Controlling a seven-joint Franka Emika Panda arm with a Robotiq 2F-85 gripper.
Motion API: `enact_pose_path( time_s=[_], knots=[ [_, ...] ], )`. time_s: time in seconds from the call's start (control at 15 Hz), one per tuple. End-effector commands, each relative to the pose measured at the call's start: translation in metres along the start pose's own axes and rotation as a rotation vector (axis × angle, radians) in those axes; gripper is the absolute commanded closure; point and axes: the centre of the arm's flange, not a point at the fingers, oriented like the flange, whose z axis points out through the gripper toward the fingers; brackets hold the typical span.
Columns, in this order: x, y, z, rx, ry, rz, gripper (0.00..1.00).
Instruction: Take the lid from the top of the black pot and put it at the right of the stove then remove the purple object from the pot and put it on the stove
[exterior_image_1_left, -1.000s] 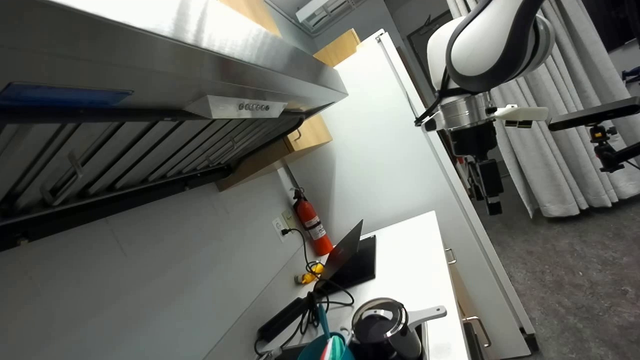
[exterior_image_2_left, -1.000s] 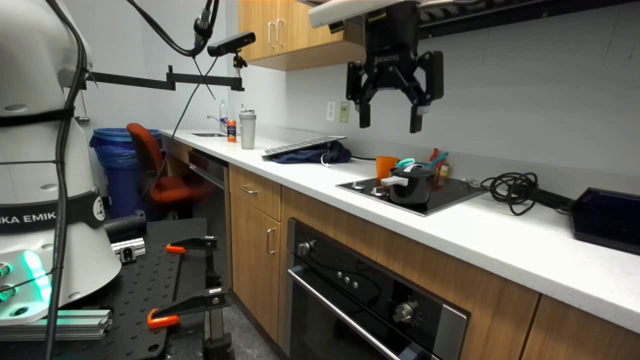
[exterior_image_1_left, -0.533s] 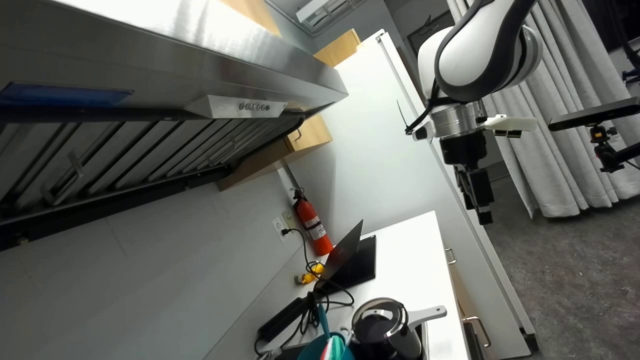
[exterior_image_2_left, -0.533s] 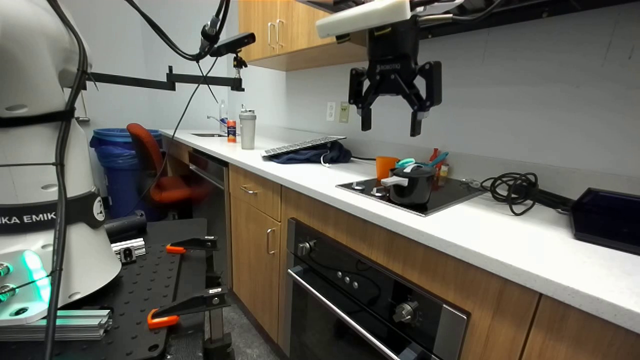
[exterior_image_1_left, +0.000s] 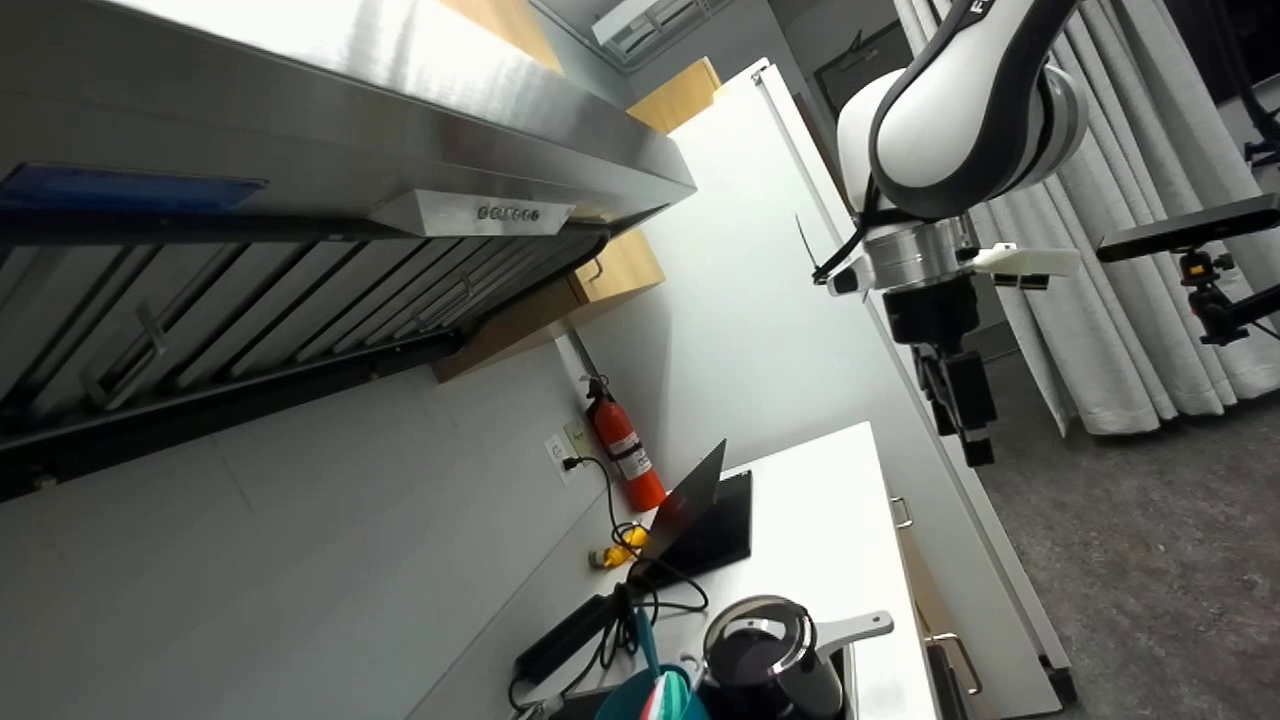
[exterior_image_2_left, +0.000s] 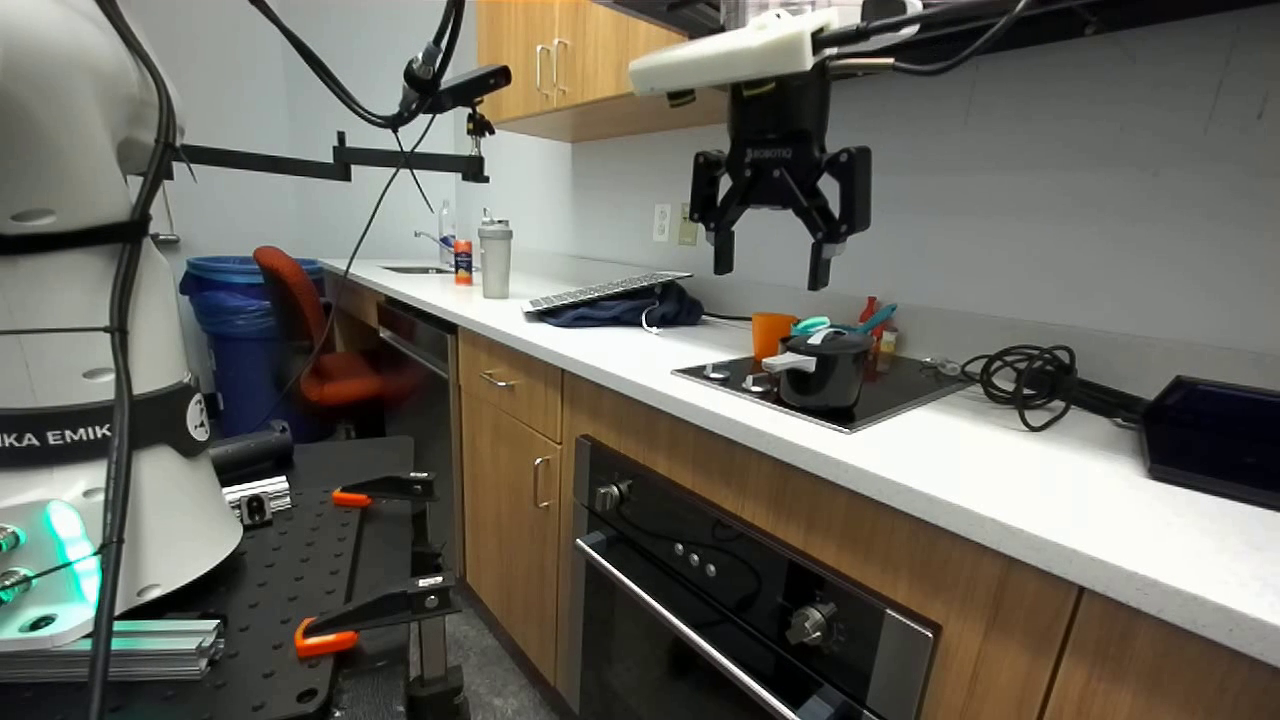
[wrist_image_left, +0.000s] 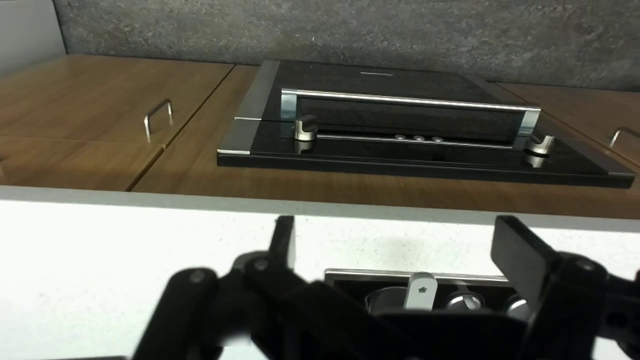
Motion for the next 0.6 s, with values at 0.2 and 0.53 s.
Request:
enact_pose_path(
  time_s=[0.2,0.53],
  knots=[
    [0.043,-0.033,0.051,0.071,0.113,-0.092,0.0],
    [0.076,-0.056,0.061,0.101,0.237,-0.112,0.0]
  ],
)
